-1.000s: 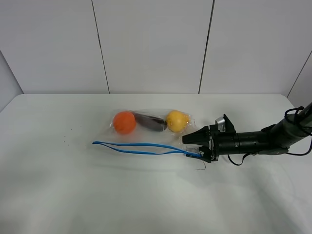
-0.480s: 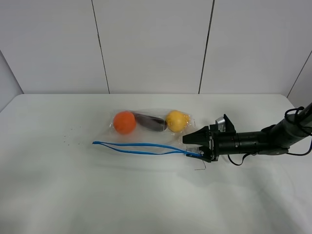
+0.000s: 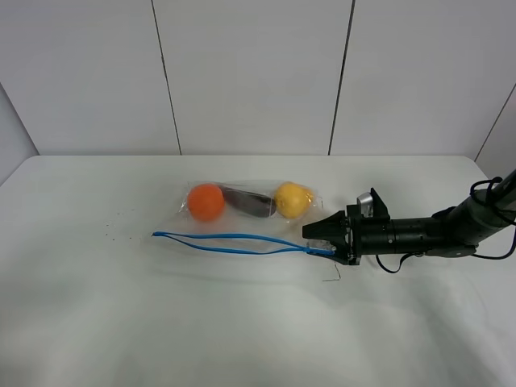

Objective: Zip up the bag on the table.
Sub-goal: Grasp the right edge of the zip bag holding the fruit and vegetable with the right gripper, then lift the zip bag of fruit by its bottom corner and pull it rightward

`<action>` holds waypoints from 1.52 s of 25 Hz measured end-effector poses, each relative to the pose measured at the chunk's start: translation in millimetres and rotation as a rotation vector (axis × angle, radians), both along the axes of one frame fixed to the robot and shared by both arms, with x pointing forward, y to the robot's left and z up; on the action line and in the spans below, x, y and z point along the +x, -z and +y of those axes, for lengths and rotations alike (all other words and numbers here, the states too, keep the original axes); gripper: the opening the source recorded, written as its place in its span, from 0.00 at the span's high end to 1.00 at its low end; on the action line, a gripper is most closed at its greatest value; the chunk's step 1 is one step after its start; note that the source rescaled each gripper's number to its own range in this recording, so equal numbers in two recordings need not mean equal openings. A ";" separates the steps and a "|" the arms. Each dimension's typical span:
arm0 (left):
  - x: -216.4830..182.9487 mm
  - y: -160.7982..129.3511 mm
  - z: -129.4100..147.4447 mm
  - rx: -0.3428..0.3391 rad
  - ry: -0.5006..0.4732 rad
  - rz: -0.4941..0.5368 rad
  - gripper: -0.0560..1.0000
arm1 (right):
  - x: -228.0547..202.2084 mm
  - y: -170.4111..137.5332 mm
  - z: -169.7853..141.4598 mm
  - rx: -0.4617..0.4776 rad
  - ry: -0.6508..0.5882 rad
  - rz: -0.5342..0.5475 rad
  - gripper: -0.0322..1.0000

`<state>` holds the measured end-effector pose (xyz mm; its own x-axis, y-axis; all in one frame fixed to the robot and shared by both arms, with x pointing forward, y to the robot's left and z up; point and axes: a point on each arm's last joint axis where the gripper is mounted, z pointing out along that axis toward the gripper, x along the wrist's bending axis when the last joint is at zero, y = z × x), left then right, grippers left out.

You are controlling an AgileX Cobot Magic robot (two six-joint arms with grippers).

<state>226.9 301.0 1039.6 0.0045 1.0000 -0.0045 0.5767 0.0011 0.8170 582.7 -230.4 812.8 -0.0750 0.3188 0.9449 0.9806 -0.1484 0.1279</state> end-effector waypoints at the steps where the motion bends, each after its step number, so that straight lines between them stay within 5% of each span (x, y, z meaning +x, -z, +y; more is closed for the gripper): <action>1: 0.0 -0.1 0.0 0.000 0.000 -0.001 0.00 | 0.0 0.0 0.0 0.000 0.000 -0.001 0.55; 5: 0.0 -0.1 0.0 0.000 0.000 -0.001 0.00 | 0.1 0.0 0.0 0.000 0.001 -0.001 0.79; 8: 0.0 -0.1 0.0 0.000 0.000 -0.001 0.00 | 0.1 0.0 0.0 0.000 0.001 -0.001 0.86; 38: 0.0 -0.1 0.0 0.000 0.000 -0.001 0.00 | 1.0 -0.2 -0.1 0.003 0.011 -0.002 0.97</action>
